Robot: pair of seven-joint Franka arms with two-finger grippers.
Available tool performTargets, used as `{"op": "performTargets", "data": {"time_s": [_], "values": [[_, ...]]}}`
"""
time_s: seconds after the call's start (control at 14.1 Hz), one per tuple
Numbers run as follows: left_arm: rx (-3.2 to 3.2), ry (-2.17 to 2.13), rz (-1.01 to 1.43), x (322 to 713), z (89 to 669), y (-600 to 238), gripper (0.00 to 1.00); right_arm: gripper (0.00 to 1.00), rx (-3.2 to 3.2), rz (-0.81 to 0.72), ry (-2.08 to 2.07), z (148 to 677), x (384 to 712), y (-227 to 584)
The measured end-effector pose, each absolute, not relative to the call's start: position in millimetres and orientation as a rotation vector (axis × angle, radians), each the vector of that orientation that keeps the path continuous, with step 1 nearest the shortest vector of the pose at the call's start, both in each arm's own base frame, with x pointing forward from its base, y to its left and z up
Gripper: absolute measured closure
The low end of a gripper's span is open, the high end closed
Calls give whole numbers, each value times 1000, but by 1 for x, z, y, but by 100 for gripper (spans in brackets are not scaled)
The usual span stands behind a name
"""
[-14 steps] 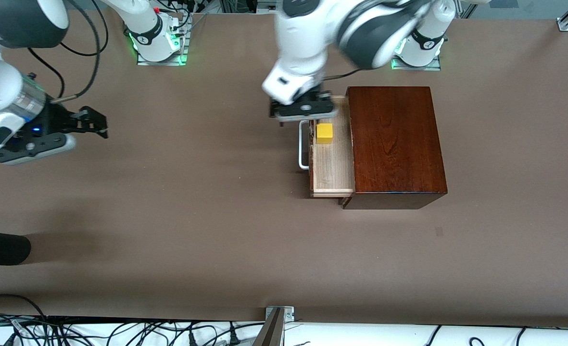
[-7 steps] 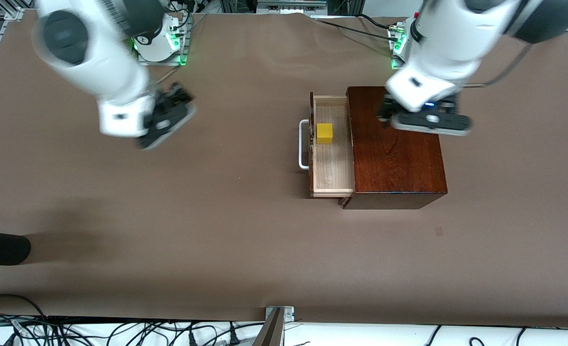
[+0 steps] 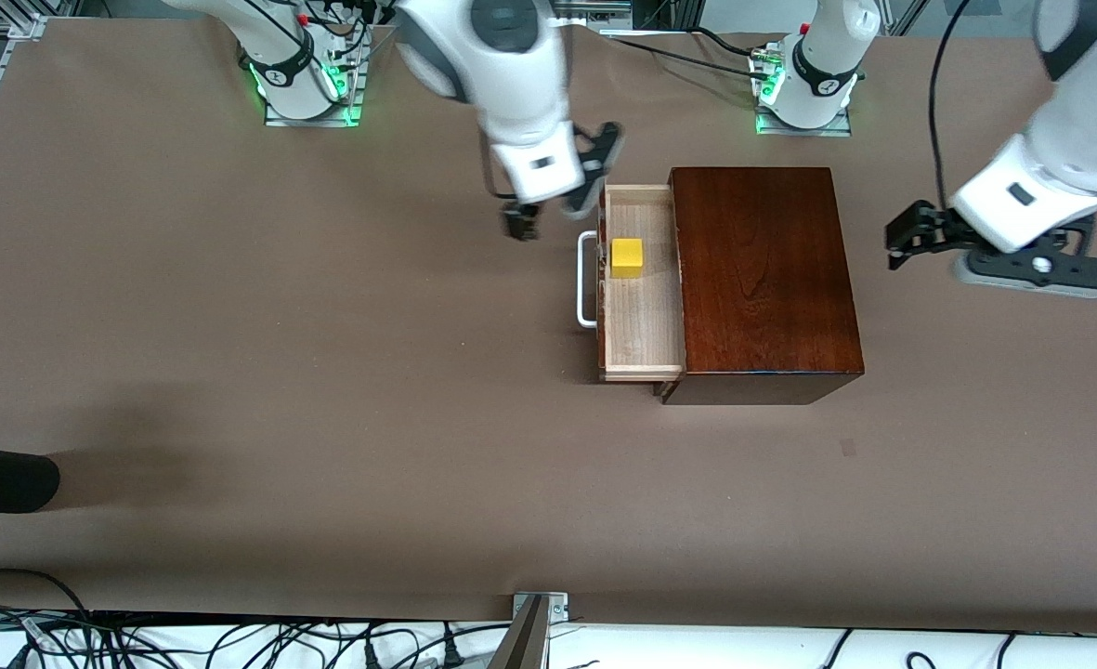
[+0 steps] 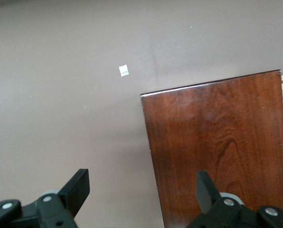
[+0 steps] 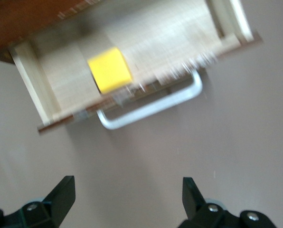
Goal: Open drawer, take yellow block, close drawer
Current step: 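Lower the right gripper into the drawer and grasp the yellow cube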
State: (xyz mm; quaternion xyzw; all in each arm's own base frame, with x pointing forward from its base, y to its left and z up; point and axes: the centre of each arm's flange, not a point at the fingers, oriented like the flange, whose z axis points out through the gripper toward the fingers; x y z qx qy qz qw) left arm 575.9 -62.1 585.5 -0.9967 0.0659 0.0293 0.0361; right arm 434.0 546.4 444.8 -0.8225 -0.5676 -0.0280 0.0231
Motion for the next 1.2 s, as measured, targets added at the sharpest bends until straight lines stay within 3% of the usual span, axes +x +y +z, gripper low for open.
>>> {"op": "performTargets", "data": {"time_s": [0.49,1.2], "values": [[-3096,183,78,552,566,-7,0,0,-2370,-195,-2112,380,416,641],[-3112,169,78,545,561,-3,0,0,-2279,-188,-2254,323,426,649]]}}
